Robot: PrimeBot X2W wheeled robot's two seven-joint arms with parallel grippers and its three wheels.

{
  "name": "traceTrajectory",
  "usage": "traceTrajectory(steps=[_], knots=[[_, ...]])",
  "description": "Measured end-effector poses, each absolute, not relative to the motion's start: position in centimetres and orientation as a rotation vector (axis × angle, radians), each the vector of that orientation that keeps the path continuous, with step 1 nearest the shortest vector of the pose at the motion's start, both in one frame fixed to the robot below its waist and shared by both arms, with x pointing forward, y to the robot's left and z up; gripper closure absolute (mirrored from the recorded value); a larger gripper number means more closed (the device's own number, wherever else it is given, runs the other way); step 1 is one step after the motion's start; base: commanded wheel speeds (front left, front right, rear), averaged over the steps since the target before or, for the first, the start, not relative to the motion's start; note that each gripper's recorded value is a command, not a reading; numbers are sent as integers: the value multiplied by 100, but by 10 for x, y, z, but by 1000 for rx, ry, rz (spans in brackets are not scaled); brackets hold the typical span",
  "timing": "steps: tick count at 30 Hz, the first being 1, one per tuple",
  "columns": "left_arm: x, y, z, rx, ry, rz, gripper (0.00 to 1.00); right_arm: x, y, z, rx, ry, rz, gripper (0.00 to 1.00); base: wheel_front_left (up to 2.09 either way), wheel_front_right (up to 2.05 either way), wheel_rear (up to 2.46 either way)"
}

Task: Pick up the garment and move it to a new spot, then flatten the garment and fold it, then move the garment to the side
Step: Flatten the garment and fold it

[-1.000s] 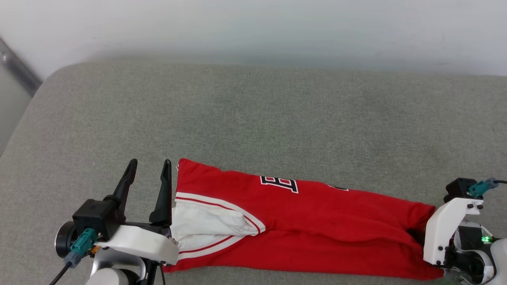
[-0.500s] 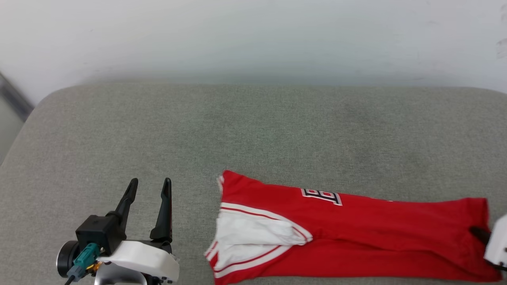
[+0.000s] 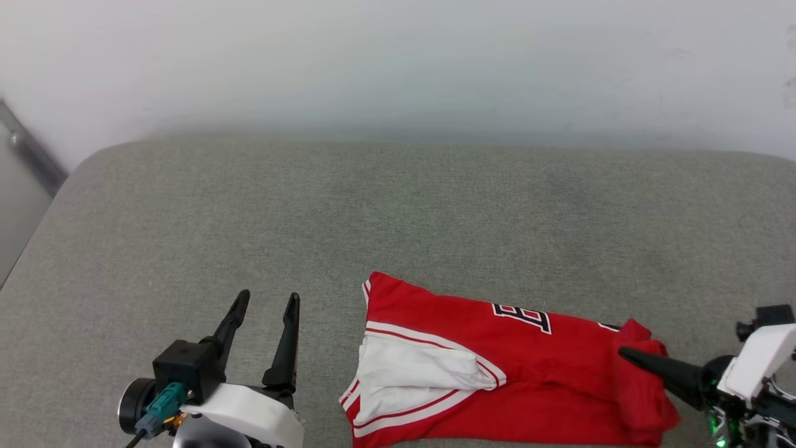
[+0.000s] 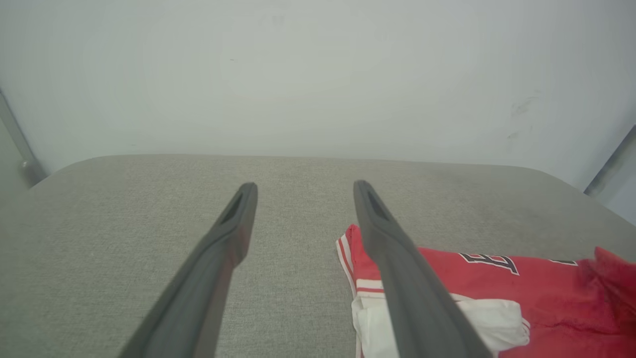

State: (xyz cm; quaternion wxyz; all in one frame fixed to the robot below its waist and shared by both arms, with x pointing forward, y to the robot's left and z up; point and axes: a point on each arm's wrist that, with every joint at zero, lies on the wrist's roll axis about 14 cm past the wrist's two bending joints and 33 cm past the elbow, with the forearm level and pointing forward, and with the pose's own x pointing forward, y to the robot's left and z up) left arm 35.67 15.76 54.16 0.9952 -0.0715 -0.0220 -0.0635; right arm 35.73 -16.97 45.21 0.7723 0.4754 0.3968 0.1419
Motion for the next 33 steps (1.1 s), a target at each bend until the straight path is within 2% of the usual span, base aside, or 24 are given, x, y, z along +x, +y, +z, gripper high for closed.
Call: traceTrajectory(steps=[3,10,15,19,20,22,23,29,33], knots=[[356,157,542,-141,-40,-134,0,362,-131,458,1155,891,457,100,0,0,0],[358,160,543,-132,-44,-138,0,375,-41,471,1219,951,683,100,0,0,0],[360,166,539,-142,-40,-112,0,378,14,470,1175,984,758,100,0,0,0],[363,172,534,-151,-35,-87,0,378,43,459,1147,1006,762,100,0,0,0],[363,174,532,-153,-30,-81,0,381,47,457,1130,994,755,86,0,0,0],[364,178,528,-156,-23,-65,0,387,55,456,1127,969,741,19,0,0,0],[364,181,527,-155,-20,-56,0,387,58,454,1129,971,740,0,0,0,0],[367,186,524,-152,-20,-41,0,381,68,444,1051,981,740,0,0,0,0],[368,184,524,-155,-21,-47,0,390,62,461,943,871,766,0,0,0,0]])
